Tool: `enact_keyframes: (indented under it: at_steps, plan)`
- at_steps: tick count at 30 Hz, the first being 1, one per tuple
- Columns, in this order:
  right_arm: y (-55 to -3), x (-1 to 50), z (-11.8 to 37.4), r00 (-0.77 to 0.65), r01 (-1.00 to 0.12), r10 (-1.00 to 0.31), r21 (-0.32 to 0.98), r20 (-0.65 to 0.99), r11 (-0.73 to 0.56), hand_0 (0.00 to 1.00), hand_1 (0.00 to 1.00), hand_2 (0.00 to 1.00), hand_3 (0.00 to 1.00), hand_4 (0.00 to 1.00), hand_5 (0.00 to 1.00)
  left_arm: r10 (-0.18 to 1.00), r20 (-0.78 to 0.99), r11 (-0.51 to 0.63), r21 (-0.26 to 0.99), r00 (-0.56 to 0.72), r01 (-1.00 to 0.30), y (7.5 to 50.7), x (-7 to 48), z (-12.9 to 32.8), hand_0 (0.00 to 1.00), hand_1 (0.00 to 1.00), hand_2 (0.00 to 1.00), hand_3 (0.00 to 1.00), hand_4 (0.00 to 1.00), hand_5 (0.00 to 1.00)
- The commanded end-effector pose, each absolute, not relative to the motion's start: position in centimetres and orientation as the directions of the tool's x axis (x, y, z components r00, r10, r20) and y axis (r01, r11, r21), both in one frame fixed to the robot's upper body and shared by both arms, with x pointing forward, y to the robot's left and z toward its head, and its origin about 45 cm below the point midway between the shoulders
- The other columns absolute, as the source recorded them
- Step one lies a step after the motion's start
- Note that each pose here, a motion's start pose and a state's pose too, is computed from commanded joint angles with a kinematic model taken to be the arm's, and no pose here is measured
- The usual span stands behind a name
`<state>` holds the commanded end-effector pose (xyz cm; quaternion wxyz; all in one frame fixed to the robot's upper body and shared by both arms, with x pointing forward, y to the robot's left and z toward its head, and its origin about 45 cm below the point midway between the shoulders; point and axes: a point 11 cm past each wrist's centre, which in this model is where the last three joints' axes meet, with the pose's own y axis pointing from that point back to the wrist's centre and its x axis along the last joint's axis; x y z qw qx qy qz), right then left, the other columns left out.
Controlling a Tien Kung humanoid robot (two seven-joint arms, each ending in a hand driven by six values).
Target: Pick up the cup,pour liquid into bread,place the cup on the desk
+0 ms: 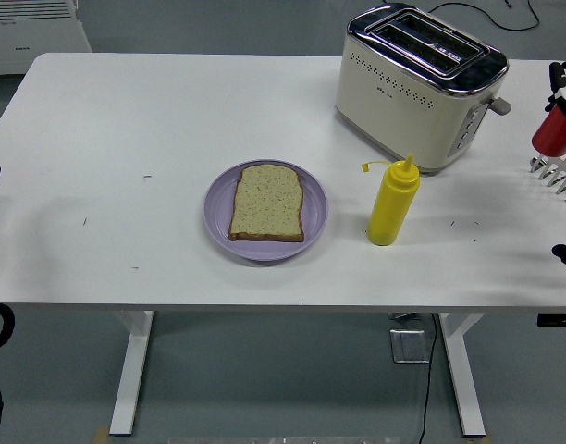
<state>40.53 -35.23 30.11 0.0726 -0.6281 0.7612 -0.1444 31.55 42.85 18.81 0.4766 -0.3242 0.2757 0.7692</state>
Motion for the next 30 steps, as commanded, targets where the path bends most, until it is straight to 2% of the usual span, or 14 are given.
enact_keyframes:
  at_steps: [4,8,16,24,29,30]
  plan:
    - [-32.8,41.0,32.9,-0.194,-0.92,-0.95,-0.381,0.246,0.089,0.028,0.089,0.247,0.393,0.743,0.235,0.554,-0.763,-0.393,0.113,-0.333,-0.913,42.8,31.6,18.9,0.776,0.73,0.723,0.661,0.524,0.938]
    - [-30.5,41.6,34.2,-0.205,-0.92,-0.894,-0.389,0.398,0.038,0.032,0.085,0.243,0.387,0.731,0.244,0.553,-0.764,-0.396,0.109,-0.331,-0.912,42.9,31.7,19.0,0.776,0.729,0.722,0.662,0.523,0.942]
    - [-24.4,43.0,37.0,-0.231,-0.898,-0.718,-0.429,0.657,-0.103,0.032,0.086,0.243,0.384,0.728,0.247,0.55,-0.765,-0.403,0.106,-0.334,-0.909,43.2,31.6,19.1,0.776,0.729,0.722,0.661,0.524,0.947]
    - [-17.8,43.9,38.0,-0.261,-0.853,-0.431,-0.415,0.864,-0.316,0.04,0.087,0.241,0.381,0.709,0.233,0.551,-0.764,-0.403,0.108,-0.335,-0.909,43.2,31.5,19.0,0.777,0.728,0.721,0.66,0.525,0.948]
    - [-15.1,43.9,37.1,-0.303,-0.829,-0.219,-0.37,0.927,-0.419,0.039,0.086,0.24,0.381,0.703,0.229,0.55,-0.763,-0.404,0.111,-0.338,-0.908,43.2,31.4,18.9,0.777,0.728,0.721,0.66,0.525,0.949]
    - [-15.0,43.9,37.0,-0.304,-0.828,-0.209,-0.366,0.929,-0.424,0.039,0.086,0.24,0.381,0.703,0.229,0.55,-0.763,-0.404,0.111,-0.338,-0.908,43.2,31.4,18.9,0.777,0.728,0.721,0.66,0.525,0.949]
